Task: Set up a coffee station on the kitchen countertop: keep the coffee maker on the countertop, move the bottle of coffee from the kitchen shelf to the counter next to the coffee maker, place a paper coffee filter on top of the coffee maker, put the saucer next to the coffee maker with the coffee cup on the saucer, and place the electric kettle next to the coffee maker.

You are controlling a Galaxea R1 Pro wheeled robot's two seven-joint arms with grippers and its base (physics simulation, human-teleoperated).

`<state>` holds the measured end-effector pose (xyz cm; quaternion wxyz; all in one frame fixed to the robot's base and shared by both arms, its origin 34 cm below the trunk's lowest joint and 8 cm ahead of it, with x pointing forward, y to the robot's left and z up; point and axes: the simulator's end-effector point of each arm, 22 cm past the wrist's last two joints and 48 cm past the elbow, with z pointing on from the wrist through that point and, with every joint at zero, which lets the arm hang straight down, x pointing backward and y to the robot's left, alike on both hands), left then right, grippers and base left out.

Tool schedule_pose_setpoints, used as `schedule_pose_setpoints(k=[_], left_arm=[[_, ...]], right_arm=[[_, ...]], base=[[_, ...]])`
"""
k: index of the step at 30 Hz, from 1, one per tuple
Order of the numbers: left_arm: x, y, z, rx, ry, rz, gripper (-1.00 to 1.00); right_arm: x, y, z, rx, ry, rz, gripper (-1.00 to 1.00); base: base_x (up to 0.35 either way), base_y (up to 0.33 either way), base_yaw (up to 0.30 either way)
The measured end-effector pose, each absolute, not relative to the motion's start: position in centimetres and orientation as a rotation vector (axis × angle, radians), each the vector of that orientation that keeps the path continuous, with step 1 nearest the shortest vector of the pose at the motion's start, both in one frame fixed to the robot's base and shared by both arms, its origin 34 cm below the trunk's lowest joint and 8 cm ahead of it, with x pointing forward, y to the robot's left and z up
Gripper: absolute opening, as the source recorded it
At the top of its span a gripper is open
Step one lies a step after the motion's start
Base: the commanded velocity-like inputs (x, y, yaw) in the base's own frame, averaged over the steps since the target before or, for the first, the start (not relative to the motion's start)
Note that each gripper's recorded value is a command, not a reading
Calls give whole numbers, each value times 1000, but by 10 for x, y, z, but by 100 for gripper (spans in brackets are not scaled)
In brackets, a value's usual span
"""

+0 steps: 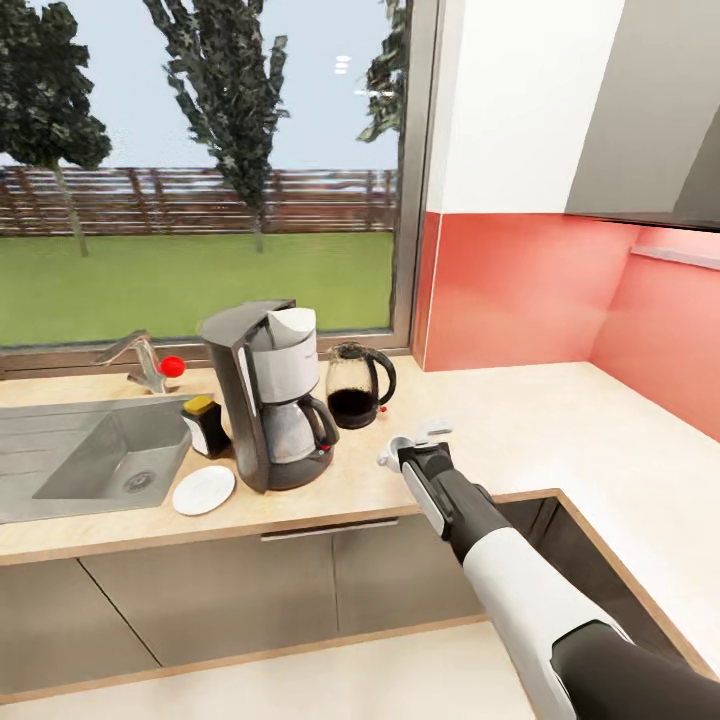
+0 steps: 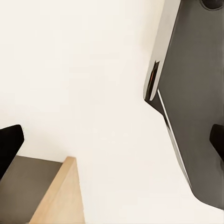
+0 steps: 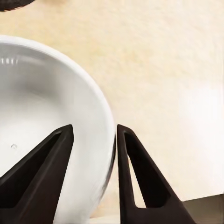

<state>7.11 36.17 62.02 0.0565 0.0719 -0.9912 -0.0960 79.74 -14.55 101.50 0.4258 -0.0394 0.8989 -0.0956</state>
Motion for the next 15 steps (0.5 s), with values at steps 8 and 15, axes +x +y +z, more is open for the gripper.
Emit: schedule_pose_setpoints(k=[8, 15], left_arm=[[71, 363, 620, 219, -3006, -294, 100], [71, 363, 620, 219, -3006, -296, 100]], right_arm=[[797, -146, 1014, -98, 2249, -238, -100], [797, -146, 1014, -99, 2251, -238, -100]], base=[[0, 337, 0], [-27, 337, 0]])
